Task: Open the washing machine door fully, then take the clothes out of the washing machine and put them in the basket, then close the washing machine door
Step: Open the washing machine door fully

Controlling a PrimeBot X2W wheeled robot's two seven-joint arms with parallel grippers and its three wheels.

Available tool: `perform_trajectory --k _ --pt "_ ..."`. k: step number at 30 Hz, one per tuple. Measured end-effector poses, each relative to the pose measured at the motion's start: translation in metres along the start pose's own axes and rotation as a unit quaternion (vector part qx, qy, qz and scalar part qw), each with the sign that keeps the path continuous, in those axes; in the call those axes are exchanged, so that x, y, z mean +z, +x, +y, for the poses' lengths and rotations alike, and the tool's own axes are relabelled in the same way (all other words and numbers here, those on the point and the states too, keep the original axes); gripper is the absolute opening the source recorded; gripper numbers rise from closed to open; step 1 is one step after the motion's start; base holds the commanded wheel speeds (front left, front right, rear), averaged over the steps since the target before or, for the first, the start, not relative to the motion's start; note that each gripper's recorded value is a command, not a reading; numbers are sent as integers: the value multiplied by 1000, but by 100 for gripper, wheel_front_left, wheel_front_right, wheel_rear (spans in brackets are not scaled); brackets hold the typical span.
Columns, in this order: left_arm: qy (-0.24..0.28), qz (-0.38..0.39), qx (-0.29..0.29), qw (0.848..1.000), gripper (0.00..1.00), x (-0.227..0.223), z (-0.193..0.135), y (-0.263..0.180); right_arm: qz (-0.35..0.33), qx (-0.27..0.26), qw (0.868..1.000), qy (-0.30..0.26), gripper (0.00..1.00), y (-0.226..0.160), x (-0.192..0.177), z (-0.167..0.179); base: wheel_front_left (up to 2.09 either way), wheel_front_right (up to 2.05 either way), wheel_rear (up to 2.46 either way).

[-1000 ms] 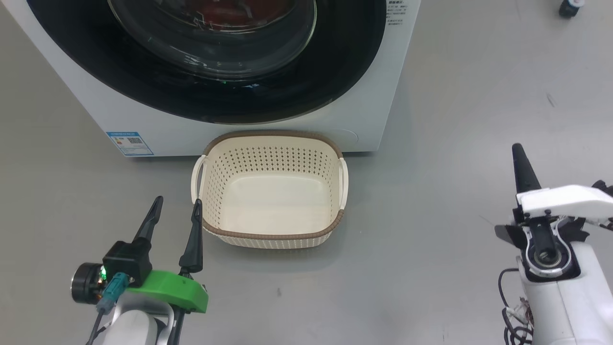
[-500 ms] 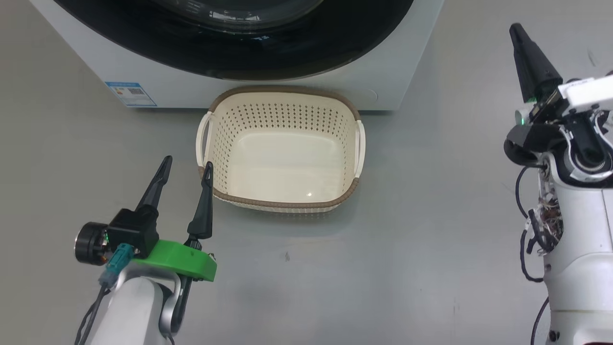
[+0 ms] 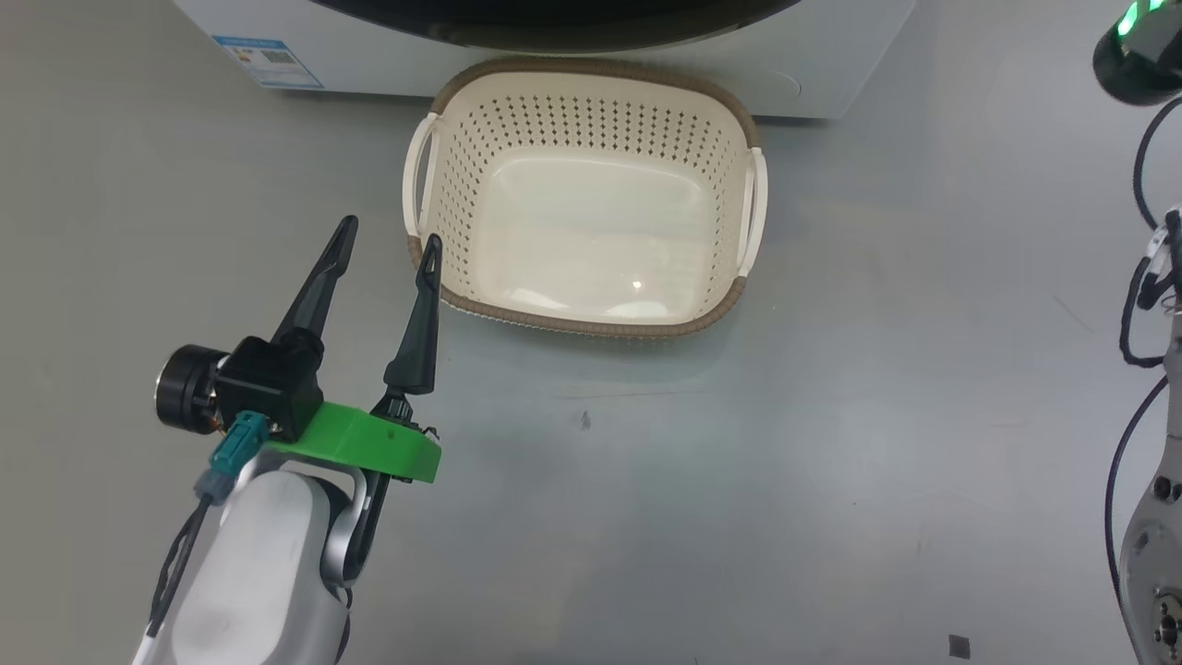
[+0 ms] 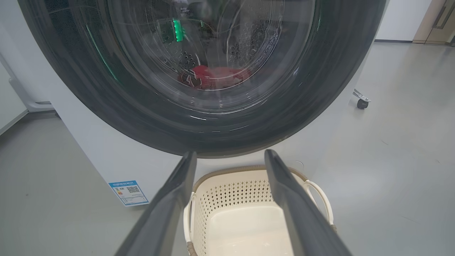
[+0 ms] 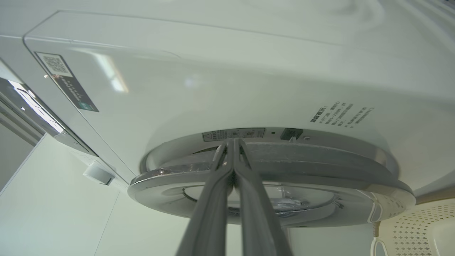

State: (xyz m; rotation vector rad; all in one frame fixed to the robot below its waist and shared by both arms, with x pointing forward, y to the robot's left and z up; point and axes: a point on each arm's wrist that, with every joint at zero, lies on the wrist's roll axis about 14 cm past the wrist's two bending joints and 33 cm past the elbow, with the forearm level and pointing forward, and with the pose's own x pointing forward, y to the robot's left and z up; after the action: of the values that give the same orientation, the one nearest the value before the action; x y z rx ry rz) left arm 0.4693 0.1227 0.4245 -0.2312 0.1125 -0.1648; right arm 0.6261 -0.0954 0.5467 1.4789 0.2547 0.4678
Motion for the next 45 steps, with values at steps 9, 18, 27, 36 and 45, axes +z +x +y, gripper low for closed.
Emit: perform_trajectory --k 9,18,27,36,45 --pt "2 16 10 1000 100 -16 12 9 64 -29 998 0 0 35 -17 -29 0 0 0" --pt "-12 23 18 1000 100 -23 19 13 103 -47 994 -3 0 55 -26 -52 0 0 0" --pt "-8 34 37 999 100 -32 32 11 133 -47 990 2 0 73 -38 -63 0 0 0" --pt "-8 35 41 999 100 -33 33 12 159 -52 986 5 0 73 -42 -70 0 0 0" --pt "-7 28 38 999 100 -27 30 14 195 -43 980 12 0 65 -50 -66 0 0 0"
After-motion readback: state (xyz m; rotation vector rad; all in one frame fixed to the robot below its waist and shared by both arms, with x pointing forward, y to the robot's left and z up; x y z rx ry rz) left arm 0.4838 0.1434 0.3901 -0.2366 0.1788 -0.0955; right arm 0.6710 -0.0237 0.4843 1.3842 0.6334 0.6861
